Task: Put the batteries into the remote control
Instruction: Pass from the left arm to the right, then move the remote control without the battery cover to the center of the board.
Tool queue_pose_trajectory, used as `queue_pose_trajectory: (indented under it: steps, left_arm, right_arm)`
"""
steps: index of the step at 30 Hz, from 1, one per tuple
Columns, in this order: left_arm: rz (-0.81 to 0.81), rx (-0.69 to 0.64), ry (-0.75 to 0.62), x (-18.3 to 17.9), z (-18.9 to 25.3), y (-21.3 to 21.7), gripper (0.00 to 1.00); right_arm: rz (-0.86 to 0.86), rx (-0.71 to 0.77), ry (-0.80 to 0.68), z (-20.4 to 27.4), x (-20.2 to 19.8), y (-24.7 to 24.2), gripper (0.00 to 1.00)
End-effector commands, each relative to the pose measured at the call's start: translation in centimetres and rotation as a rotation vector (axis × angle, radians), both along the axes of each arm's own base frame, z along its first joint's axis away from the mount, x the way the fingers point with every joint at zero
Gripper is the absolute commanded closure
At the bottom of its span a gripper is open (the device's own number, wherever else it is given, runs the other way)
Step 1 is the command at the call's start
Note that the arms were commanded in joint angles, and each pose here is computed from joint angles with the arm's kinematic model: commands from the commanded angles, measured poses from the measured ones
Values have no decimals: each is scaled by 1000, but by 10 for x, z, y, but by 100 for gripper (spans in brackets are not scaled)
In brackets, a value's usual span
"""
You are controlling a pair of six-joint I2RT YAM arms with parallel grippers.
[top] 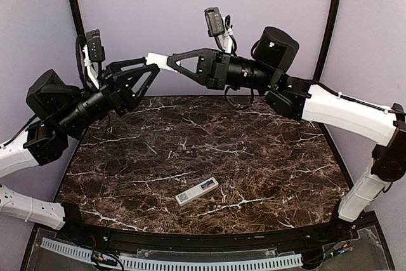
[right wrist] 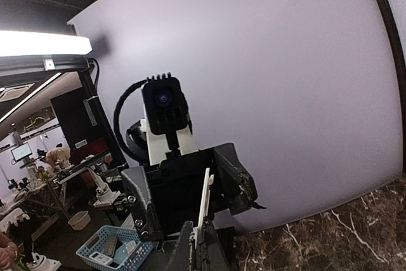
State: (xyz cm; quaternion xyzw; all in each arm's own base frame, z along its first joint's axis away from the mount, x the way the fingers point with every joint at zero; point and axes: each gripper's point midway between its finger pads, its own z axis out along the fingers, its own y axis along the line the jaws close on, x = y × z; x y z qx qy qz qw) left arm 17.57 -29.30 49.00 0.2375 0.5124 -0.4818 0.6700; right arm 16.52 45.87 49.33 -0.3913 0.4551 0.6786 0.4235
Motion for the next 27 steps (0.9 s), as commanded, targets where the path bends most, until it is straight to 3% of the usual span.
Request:
queue_pose_trajectory:
  steps: [1, 6, 9, 13, 20, 27]
  left_arm:
    - [190, 191, -33, 18, -41, 18, 35]
    - [299, 533, 40, 39, -133, 22, 40]
    - [250, 699, 116, 34, -193, 18, 38]
    - [119, 812, 177, 12, -260, 13, 34]
    - [-17, 1021, 225, -10, -335, -4, 20]
    - [-86, 1212, 251, -2, -380, -34, 2]
  right_arm:
    - [-152, -212, 141, -28, 34, -26, 100]
    - [-303, -551, 395, -111, 74, -70, 100]
    - [-309, -716, 532, -170, 80, -94, 100]
    - [-259, -872, 657, -236, 73, -110, 100]
    - [-120, -1005, 721, -294, 60, -106, 100]
    - [-63, -1032, 756, -332, 70, -114, 100]
